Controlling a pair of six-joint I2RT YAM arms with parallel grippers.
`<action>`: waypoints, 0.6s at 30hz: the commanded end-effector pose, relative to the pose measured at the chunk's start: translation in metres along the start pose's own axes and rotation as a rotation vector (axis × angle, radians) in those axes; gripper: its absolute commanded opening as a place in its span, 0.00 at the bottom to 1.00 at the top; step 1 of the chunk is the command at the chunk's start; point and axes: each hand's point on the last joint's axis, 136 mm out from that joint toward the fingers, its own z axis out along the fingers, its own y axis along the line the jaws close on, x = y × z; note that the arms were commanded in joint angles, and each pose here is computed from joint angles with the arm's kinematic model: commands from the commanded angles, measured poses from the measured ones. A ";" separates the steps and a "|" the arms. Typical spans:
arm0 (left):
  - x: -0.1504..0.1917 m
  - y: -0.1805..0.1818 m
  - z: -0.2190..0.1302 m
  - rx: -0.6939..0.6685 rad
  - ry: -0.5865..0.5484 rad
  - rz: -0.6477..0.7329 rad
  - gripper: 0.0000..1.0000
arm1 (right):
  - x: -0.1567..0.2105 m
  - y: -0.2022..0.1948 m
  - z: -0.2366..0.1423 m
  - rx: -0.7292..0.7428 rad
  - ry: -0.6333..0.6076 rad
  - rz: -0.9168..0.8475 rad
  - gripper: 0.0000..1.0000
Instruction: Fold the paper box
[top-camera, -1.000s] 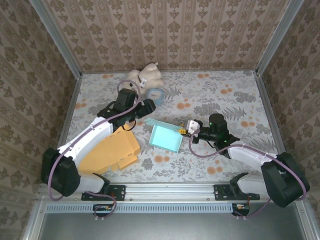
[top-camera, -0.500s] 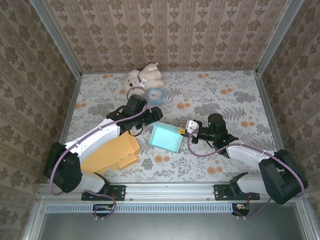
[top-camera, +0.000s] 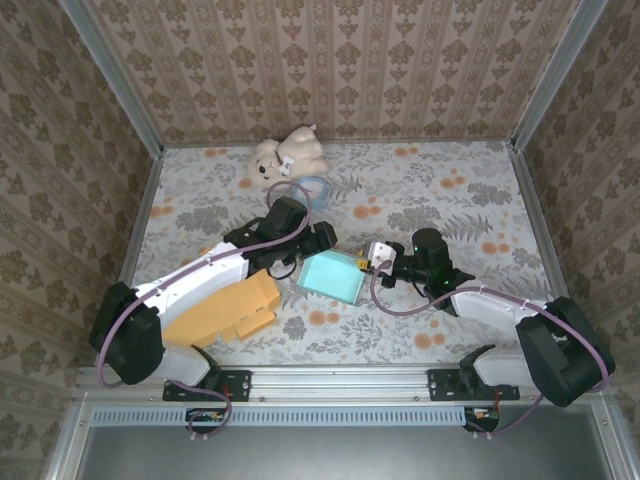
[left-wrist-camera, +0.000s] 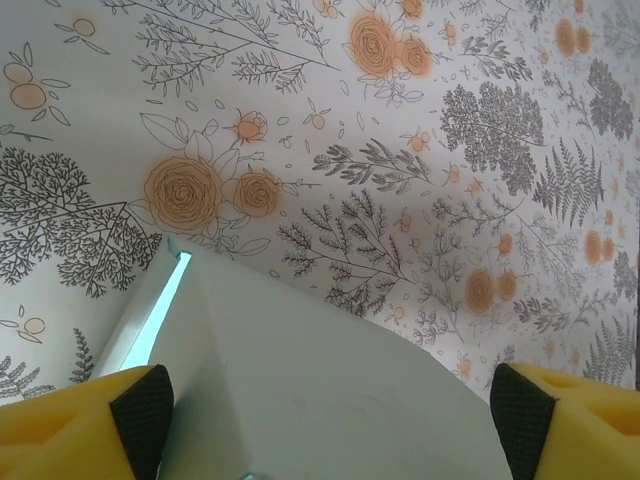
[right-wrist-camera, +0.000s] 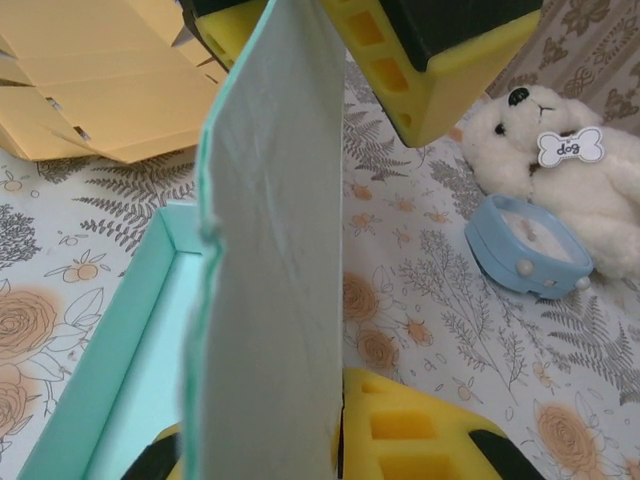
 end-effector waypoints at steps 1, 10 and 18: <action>0.005 0.000 0.006 -0.011 -0.004 0.003 0.83 | -0.003 -0.004 0.004 0.005 0.014 -0.033 0.14; 0.024 0.036 0.028 -0.107 0.024 -0.008 0.77 | 0.012 0.002 0.008 -0.016 0.089 -0.019 0.31; 0.034 0.046 0.032 -0.120 0.028 -0.029 0.74 | 0.022 0.004 0.003 0.019 0.162 0.008 0.43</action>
